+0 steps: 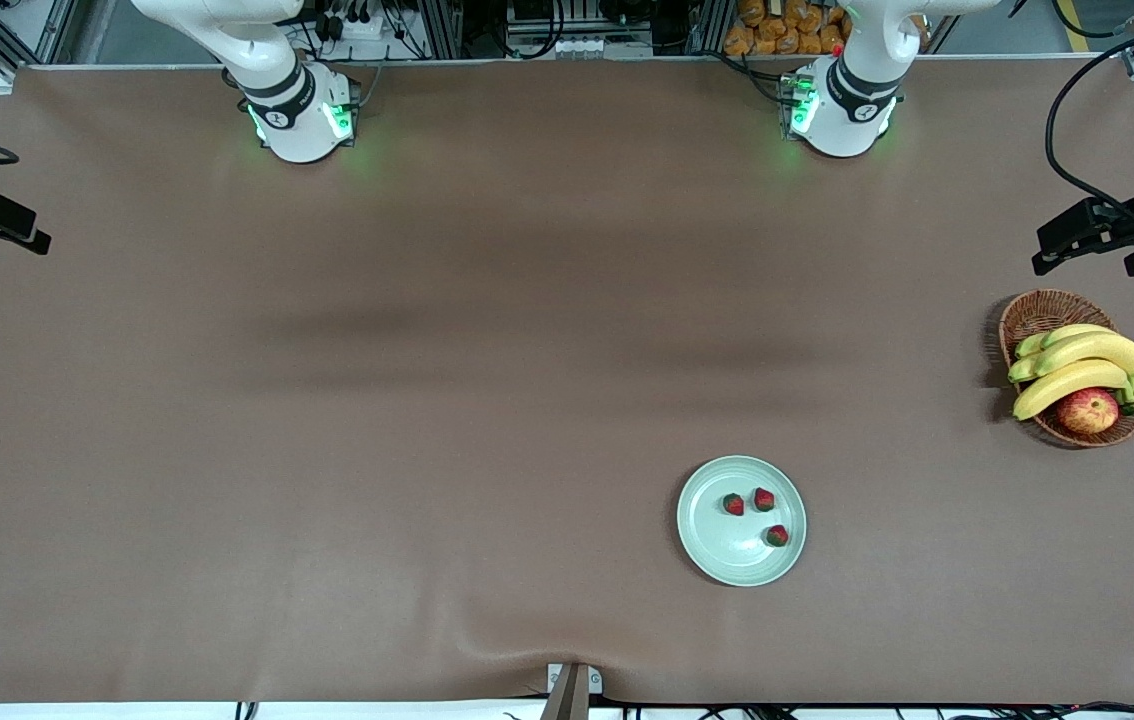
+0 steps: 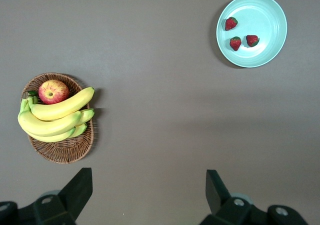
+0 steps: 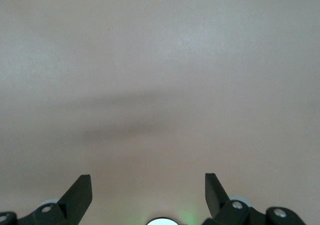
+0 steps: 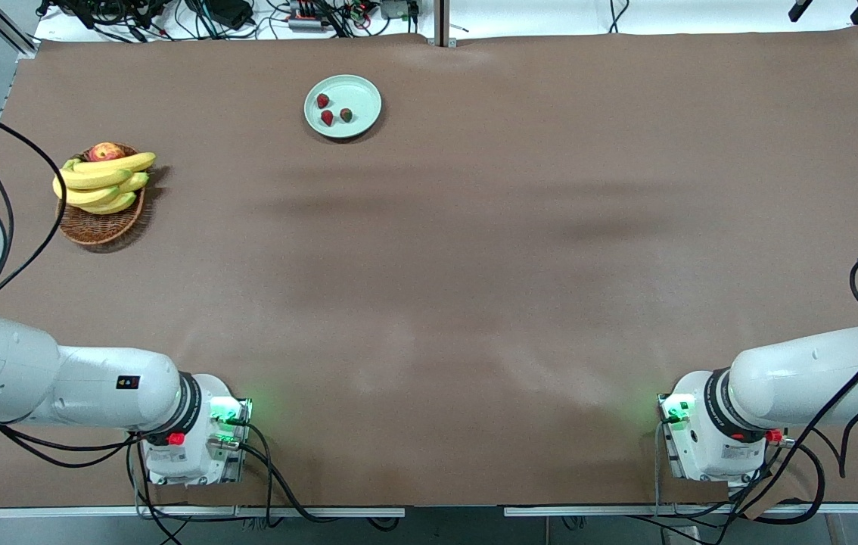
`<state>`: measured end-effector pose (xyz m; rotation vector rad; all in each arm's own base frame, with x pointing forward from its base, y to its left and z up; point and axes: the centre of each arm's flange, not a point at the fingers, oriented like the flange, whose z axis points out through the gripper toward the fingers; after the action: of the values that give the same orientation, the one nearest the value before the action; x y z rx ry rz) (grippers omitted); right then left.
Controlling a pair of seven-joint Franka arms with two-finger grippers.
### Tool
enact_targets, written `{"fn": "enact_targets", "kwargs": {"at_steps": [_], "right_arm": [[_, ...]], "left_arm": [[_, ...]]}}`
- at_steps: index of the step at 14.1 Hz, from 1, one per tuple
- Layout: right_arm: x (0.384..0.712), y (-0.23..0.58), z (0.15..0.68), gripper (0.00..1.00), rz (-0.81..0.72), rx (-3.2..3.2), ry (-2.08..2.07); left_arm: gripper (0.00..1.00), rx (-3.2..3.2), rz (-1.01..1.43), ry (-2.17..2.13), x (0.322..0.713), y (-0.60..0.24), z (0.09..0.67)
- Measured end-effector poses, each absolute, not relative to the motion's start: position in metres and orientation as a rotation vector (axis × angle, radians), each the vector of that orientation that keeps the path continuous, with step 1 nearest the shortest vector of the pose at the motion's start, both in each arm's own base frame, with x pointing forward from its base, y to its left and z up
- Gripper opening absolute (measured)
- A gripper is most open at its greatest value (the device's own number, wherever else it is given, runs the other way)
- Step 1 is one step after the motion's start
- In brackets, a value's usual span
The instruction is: Collect all strawberries into plate
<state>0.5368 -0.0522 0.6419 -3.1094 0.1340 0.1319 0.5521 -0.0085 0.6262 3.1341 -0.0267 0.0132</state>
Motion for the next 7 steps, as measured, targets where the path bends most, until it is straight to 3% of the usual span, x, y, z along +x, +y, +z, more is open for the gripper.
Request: {"fn": "enact_targets", "kwargs": {"at_steps": [7], "right_arm": [[0.5368,-0.0522,0.6419,1.00,0.132,-3.109,0.134]], "left_arm": [[1.00,3.134,0.003,-0.025,0.5540,-0.0079,0.6225]]}}
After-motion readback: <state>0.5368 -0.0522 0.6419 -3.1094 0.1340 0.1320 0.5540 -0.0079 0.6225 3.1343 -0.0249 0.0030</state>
